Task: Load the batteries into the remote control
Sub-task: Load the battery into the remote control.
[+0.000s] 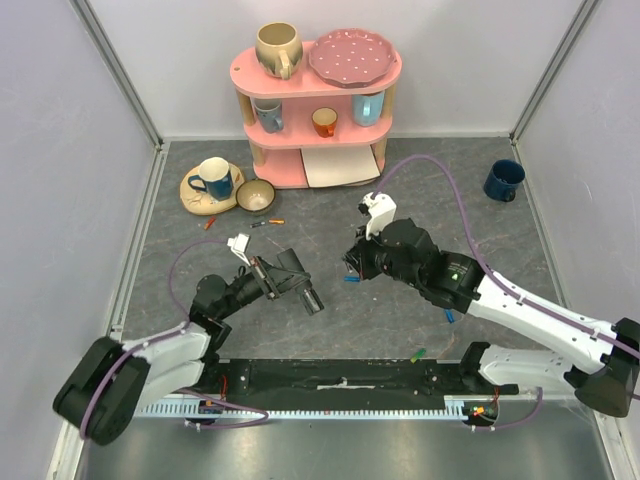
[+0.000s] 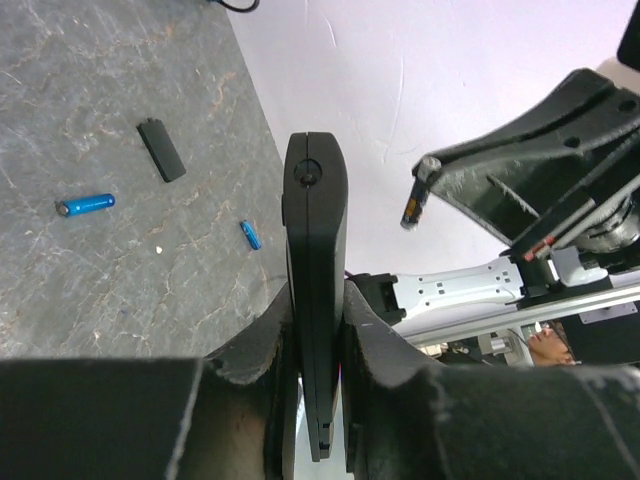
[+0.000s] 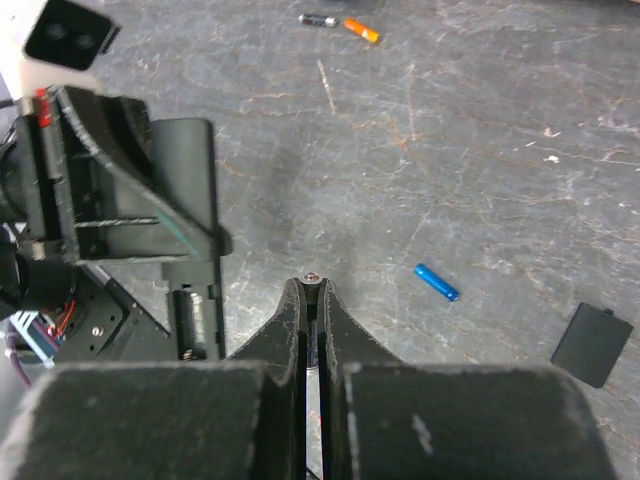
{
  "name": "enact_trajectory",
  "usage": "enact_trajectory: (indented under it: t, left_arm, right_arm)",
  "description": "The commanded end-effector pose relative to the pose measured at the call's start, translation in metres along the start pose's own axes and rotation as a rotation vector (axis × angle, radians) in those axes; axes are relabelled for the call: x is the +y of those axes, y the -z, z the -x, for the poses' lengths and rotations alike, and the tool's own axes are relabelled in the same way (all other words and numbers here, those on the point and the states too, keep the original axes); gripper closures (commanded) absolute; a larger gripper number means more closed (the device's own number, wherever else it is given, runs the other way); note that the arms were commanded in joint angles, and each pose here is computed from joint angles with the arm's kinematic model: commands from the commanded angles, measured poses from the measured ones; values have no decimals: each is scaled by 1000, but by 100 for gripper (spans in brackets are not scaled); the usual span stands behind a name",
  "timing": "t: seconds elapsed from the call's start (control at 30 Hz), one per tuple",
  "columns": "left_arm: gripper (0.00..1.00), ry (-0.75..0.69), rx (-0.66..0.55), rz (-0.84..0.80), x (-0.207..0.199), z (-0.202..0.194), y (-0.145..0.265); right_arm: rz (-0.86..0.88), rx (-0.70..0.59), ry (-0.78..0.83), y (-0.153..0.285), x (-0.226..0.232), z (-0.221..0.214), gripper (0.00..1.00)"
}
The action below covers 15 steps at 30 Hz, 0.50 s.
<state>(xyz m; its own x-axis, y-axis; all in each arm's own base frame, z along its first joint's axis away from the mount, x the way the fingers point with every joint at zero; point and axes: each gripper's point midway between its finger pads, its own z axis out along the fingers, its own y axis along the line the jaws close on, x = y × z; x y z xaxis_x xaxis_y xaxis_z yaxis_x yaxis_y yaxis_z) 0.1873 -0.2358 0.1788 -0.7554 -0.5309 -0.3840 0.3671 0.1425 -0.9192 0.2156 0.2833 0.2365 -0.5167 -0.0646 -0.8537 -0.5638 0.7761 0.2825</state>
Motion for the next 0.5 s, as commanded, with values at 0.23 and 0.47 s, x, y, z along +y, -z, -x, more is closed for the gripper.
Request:
enact_trajectory:
  t: [0.23,0.47]
  left_arm:
    - [98,44,-56,-177,-38,18,-31]
    - [98,65,-46,-202,-42,19,-37]
  right_arm:
    - [68,19,49,-5,43,-24,100]
    - [83,0,75,-12,57,-28,100]
